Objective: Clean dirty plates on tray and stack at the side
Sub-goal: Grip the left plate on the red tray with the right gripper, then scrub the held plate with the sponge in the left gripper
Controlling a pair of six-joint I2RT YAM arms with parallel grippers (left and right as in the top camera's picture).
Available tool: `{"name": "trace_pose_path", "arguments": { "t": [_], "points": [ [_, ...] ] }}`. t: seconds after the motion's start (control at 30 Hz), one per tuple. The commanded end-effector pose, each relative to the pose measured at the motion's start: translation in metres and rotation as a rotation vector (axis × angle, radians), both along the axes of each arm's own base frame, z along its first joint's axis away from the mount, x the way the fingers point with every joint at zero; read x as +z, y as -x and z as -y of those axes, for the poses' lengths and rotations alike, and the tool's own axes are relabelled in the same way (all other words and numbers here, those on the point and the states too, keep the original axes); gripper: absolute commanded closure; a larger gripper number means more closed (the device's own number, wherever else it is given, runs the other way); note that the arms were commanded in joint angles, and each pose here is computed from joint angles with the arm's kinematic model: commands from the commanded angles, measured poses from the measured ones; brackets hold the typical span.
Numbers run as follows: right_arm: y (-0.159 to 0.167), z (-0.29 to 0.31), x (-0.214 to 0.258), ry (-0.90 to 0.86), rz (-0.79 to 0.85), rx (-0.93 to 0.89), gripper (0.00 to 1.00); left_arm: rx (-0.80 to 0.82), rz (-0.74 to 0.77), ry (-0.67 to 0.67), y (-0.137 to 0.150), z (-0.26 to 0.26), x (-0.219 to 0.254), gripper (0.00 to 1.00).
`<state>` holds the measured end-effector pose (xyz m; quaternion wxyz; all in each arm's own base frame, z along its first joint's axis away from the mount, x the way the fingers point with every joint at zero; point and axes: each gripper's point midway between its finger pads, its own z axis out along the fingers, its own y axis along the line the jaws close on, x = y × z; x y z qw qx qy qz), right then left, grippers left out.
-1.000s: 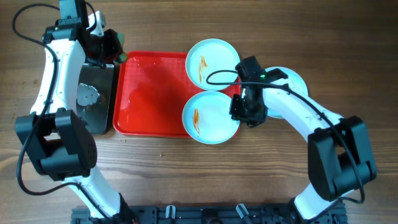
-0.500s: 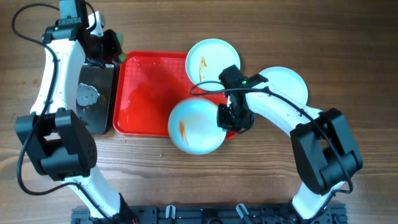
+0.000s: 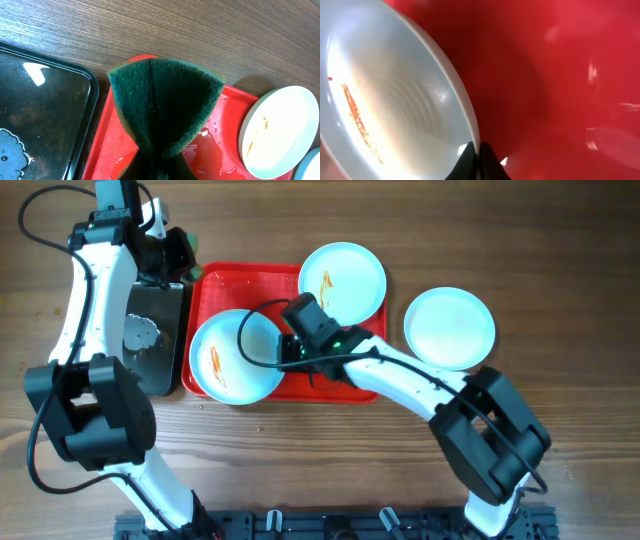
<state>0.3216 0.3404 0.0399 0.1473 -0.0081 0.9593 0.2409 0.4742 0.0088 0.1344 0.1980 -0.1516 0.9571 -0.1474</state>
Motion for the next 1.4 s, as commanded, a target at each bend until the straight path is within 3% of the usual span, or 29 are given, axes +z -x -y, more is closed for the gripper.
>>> {"name": "trace_pose_path", "arguments": {
  "t": [0.0, 0.17, 0.33, 0.53, 0.63, 0.7, 0.77, 0.87, 1.0, 1.03, 1.07, 1.17, 1.23, 1.37],
  "points": [
    [-0.021, 0.018, -0.005, 0.05, 0.026, -0.121, 0.76, 0.0, -0.005, -0.005, 0.0, 0.0, -0.003, 0.96],
    [-0.037, 0.015, 0.015, 0.08, 0.08, 0.062, 0.57, 0.0, -0.018, -0.003, 0.003, 0.0, -0.004, 0.96],
    [-0.062, 0.001, 0.007, 0.161, 0.093, 0.326, 0.55, 0.0, -0.023, -0.003, 0.004, 0.0, -0.005, 0.96],
    [-0.06, 0.0, -0.032, 0.183, 0.018, 0.334, 0.67, 0.0, -0.028, -0.002, 0.004, 0.0, -0.007, 0.96],
    [-0.062, 0.002, -0.04, 0.175, -0.035, 0.22, 0.89, 0.0, -0.048, 0.0, 0.007, 0.001, -0.015, 0.96],
    [-0.06, 0.004, -0.041, 0.152, -0.102, 0.093, 0.96, 0.0, -0.072, 0.003, 0.013, 0.001, -0.027, 0.96],
    [-0.058, 0.012, -0.044, 0.156, -0.167, -0.046, 0.96, -0.001, -0.099, 0.006, 0.02, 0.002, -0.038, 0.96],
    [-0.062, 0.016, -0.044, 0.148, -0.183, -0.09, 0.96, -0.017, -0.143, 0.01, 0.033, 0.011, -0.054, 0.96],
    [-0.066, 0.008, -0.038, 0.073, -0.189, -0.045, 0.94, -0.078, -0.187, 0.0, 0.046, 0.038, -0.068, 0.96],
    [-0.067, 0.001, -0.035, 0.047, -0.165, 0.01, 0.87, -0.073, -0.205, -0.094, 0.05, 0.032, -0.076, 0.96],
    [-0.067, 0.0, -0.035, 0.045, -0.163, 0.011, 0.86, -0.062, -0.214, -0.167, 0.052, 0.025, -0.08, 0.96],
    [-0.068, 0.0, -0.034, 0.046, -0.155, 0.021, 0.88, -0.111, -0.207, -0.237, 0.053, 0.022, -0.086, 0.96],
    [-0.069, 0.0, -0.034, 0.052, -0.14, 0.039, 0.96, -0.177, -0.2, -0.258, 0.056, 0.025, -0.096, 0.96],
    [-0.069, 0.0, -0.035, 0.053, -0.139, 0.042, 0.95, -0.217, -0.213, -0.263, 0.069, 0.035, -0.118, 0.96]
  ]
}}
